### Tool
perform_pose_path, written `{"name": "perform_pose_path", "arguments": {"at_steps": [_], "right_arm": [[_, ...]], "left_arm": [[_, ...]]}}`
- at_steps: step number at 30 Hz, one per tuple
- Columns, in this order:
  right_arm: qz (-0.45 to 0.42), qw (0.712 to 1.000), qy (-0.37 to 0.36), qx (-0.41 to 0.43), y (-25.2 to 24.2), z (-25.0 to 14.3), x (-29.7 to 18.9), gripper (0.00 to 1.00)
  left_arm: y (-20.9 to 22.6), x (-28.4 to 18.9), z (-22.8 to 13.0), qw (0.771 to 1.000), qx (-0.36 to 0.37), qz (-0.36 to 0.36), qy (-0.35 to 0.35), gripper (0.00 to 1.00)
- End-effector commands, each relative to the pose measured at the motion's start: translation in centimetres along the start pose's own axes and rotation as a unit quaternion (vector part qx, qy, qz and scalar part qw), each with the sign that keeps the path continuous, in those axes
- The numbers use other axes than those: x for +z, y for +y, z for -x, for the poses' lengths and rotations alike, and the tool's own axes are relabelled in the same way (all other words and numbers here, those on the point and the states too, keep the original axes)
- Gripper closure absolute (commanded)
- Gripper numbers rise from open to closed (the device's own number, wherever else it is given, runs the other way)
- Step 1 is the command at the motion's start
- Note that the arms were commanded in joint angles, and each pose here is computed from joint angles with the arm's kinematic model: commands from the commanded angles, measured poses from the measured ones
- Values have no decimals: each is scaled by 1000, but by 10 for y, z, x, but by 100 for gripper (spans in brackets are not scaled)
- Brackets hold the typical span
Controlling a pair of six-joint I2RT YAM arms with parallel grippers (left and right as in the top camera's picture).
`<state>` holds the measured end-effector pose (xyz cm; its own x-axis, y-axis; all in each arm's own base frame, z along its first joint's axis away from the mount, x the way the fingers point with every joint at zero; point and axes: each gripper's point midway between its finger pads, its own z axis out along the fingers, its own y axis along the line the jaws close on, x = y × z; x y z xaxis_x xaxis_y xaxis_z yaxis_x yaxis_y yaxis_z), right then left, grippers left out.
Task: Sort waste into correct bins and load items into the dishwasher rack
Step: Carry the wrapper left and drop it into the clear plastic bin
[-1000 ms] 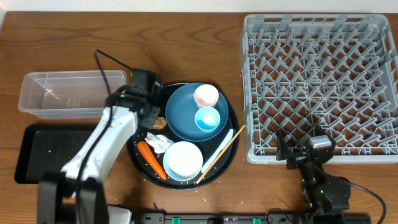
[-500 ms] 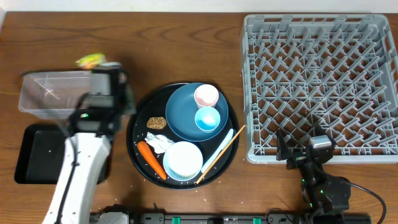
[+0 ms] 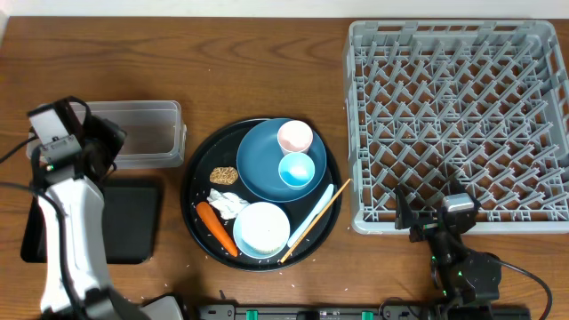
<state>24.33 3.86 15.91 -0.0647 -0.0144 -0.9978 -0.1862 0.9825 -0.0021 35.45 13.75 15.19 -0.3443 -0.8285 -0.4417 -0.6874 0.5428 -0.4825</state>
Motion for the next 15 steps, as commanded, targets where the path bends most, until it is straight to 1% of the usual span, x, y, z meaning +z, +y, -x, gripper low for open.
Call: {"name": "perform_pose_path", "arguments": {"at_steps": [1, 5, 8, 9, 11, 13, 15], "right_arm": [[5, 1000, 0, -4, 2, 0, 0, 1], [5, 1000, 0, -4, 2, 0, 0, 1], [5, 1000, 0, -4, 2, 0, 0, 1], [5, 1000, 0, -4, 2, 0, 0, 1], [5, 1000, 0, -4, 2, 0, 0, 1], [5, 1000, 0, -4, 2, 0, 0, 1], [5, 1000, 0, -4, 2, 0, 0, 1]], "left_arm": [[-10, 15, 2, 998, -25, -45, 32, 94], [-7, 31, 8, 998, -27, -46, 28, 94], [-12, 32, 14, 998, -24, -57, 18, 93], [-16, 31, 16, 997, -22, -67, 15, 86], [-20, 27, 20, 997, -18, -76, 6, 51], [-23, 23, 23, 997, -16, -80, -1, 36], [-25, 19, 24, 996, -15, -83, -6, 33]]}}
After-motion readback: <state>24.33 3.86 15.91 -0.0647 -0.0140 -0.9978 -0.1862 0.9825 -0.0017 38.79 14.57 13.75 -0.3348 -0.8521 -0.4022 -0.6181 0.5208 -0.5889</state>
